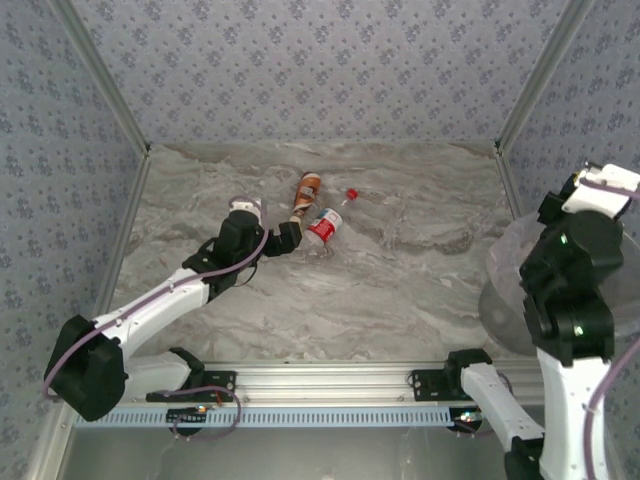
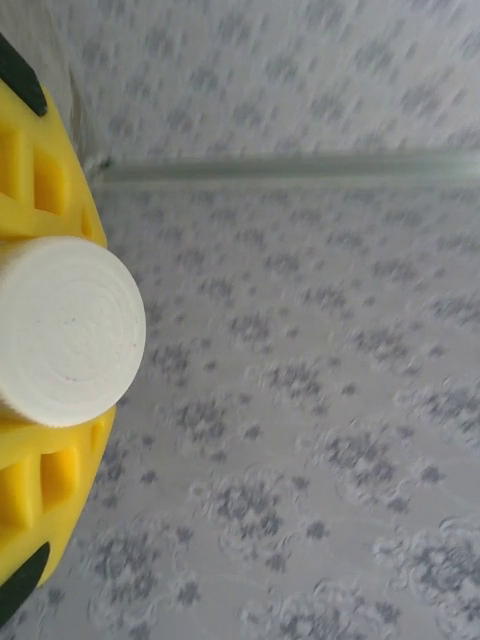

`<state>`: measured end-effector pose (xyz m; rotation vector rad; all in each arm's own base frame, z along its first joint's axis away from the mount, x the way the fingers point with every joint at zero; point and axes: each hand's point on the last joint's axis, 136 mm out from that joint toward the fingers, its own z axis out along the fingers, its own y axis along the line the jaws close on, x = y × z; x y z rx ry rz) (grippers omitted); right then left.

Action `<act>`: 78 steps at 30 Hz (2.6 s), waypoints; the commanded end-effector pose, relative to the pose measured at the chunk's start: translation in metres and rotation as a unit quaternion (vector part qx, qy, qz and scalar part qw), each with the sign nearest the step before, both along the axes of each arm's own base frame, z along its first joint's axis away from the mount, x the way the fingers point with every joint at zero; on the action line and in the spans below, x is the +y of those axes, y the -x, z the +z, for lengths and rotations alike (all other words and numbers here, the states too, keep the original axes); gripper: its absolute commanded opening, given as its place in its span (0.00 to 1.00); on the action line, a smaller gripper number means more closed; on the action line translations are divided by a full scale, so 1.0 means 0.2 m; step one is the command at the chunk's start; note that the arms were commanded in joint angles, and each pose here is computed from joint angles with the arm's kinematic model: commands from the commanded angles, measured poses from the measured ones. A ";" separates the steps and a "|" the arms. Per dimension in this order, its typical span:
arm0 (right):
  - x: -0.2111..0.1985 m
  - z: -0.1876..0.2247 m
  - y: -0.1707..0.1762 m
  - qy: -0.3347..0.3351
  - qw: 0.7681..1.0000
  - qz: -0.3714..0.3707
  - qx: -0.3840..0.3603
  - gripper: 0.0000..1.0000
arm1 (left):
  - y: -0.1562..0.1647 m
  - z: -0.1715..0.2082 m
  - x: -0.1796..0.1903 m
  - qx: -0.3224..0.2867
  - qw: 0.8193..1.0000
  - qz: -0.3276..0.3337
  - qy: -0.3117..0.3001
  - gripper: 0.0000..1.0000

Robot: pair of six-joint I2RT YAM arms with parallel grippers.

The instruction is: Put the plastic bottles in the bin

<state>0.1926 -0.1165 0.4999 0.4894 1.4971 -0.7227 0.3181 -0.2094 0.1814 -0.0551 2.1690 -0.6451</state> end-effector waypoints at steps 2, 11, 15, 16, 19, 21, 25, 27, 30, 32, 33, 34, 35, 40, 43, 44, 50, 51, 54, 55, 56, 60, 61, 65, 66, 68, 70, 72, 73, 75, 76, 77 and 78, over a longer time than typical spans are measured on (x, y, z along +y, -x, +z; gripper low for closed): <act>-0.18 -0.05 0.00 -0.021 0.997 -0.076 -0.003 0.00 | -0.03 0.12 -0.03 -0.024 0.999 -0.005 0.024 0.99; -0.57 -0.30 0.12 -0.056 0.967 -0.244 0.041 0.00 | -0.04 0.15 -0.04 -0.025 0.999 -0.009 0.022 0.99; -0.66 -0.40 0.14 -0.055 0.953 -0.291 0.068 0.00 | -0.05 0.18 -0.07 -0.024 0.999 -0.017 0.024 0.99; -0.68 -0.43 0.12 -0.054 0.950 -0.294 0.084 0.00 | -0.05 0.18 -0.07 -0.023 0.999 -0.019 0.026 0.99; -0.71 -0.54 0.05 -0.057 0.946 -0.287 0.139 0.06 | -0.05 0.18 -0.08 -0.021 0.999 -0.023 0.029 1.00; -0.73 -0.65 -0.01 -0.053 0.941 -0.283 0.179 0.10 | -0.04 0.18 -0.08 -0.019 0.999 -0.023 0.029 0.99; -0.73 -0.79 -0.10 -0.047 0.936 -0.270 0.222 0.23 | -0.04 0.17 -0.08 -0.015 0.999 -0.024 0.030 0.99; -0.73 -0.85 -0.15 -0.040 0.933 -0.261 0.246 0.30 | -0.05 0.18 -0.09 -0.015 0.999 -0.024 0.030 0.99; -0.70 -0.90 -0.21 -0.023 0.926 -0.250 0.281 0.39 | -0.05 0.18 -0.09 -0.014 0.999 -0.025 0.029 1.00; -0.67 -0.91 -0.24 -0.007 0.923 -0.245 0.296 0.40 | -0.05 0.18 -0.09 -0.013 0.999 -0.025 0.030 0.99; -0.65 -0.90 -0.26 0.005 0.923 -0.242 0.298 0.39 | -0.05 0.18 -0.09 -0.013 0.999 -0.025 0.031 0.99; -0.64 -0.88 -0.27 0.014 0.924 -0.239 0.299 0.37 | -0.05 0.17 -0.09 -0.012 0.999 -0.025 0.030 0.99; -0.63 -0.85 -0.28 0.023 0.925 -0.234 0.298 0.34 | -0.05 0.17 -0.09 -0.011 0.999 -0.025 0.030 0.99; -0.56 -0.66 -0.29 0.052 0.930 -0.212 0.296 0.25 | -0.05 0.14 -0.09 -0.006 0.999 -0.023 0.024 0.99; -0.57 -0.72 -0.27 0.049 0.919 -0.216 0.325 0.26 | -0.06 0.13 -0.09 -0.003 0.999 -0.023 0.022 0.99; -0.57 -0.74 -0.27 0.049 0.917 -0.216 0.330 0.26 | -0.06 0.13 -0.10 -0.003 0.999 -0.023 0.023 0.99; -0.52 -0.70 -0.31 0.080 0.925 -0.185 0.323 0.22 | -0.07 0.13 -0.12 0.000 0.999 -0.034 0.017 0.99; -0.51 -0.68 -0.32 0.083 0.931 -0.174 0.309 0.21 | -0.07 0.13 -0.12 0.000 0.999 -0.034 0.017 0.99; -0.51 -0.64 -0.32 0.084 0.943 -0.154 0.283 0.19 | -0.07 0.12 -0.12 0.000 0.999 -0.034 0.017 0.99; -0.51 -0.66 -0.32 0.083 0.945 -0.146 0.282 0.19 | -0.07 0.12 -0.12 0.000 0.999 -0.034 0.017 0.99; -0.51 -0.68 -0.32 0.083 0.945 -0.138 0.284 0.19 | -0.07 0.12 -0.12 0.000 0.999 -0.034 0.016 1.00; -0.53 -0.79 -0.32 0.091 0.944 -0.126 0.290 0.23 | -0.07 0.13 -0.13 0.004 0.999 -0.039 0.016 0.99; -0.53 -0.80 -0.32 0.093 0.945 -0.125 0.287 0.25 | -0.08 0.13 -0.14 0.006 0.999 -0.040 0.016 1.00; -0.53 -0.82 -0.32 0.098 0.947 -0.122 0.281 0.49 | -0.08 0.13 -0.15 0.015 0.999 -0.042 0.019 1.00; -0.53 -0.82 -0.32 0.098 0.948 -0.120 0.278 0.53 | -0.08 0.13 -0.15 0.017 0.999 -0.041 0.022 1.00; -0.51 -0.79 -0.33 0.099 0.951 -0.109 0.271 0.60 | -0.08 0.13 -0.16 0.019 0.999 -0.038 0.028 0.99; -0.47 -0.76 -0.35 0.101 0.955 -0.092 0.264 0.70 | -0.08 0.12 -0.15 0.021 0.999 -0.033 0.035 0.99; -0.44 -0.73 -0.36 0.105 0.956 -0.081 0.260 0.77 | -0.08 0.11 -0.16 0.024 0.999 -0.032 0.037 0.99; -0.42 -0.71 -0.37 0.108 0.957 -0.075 0.258 0.78 | -0.08 0.11 -0.16 0.023 0.999 -0.032 0.037 0.99; -0.38 -0.68 -0.39 0.114 0.959 -0.061 0.251 0.82 | -0.09 0.11 -0.15 0.024 0.999 -0.031 0.030 1.00; -0.35 -0.65 -0.39 0.115 0.961 -0.052 0.244 0.84 | -0.09 0.10 -0.15 0.024 0.999 -0.031 0.024 0.99; -0.31 -0.63 -0.40 0.115 0.965 -0.042 0.234 0.92 | -0.09 0.11 -0.15 0.024 0.999 -0.032 0.019 0.99; -0.28 -0.62 -0.40 0.114 0.967 -0.034 0.226 0.97 | -0.09 0.10 -0.14 0.024 0.999 -0.033 0.013 0.99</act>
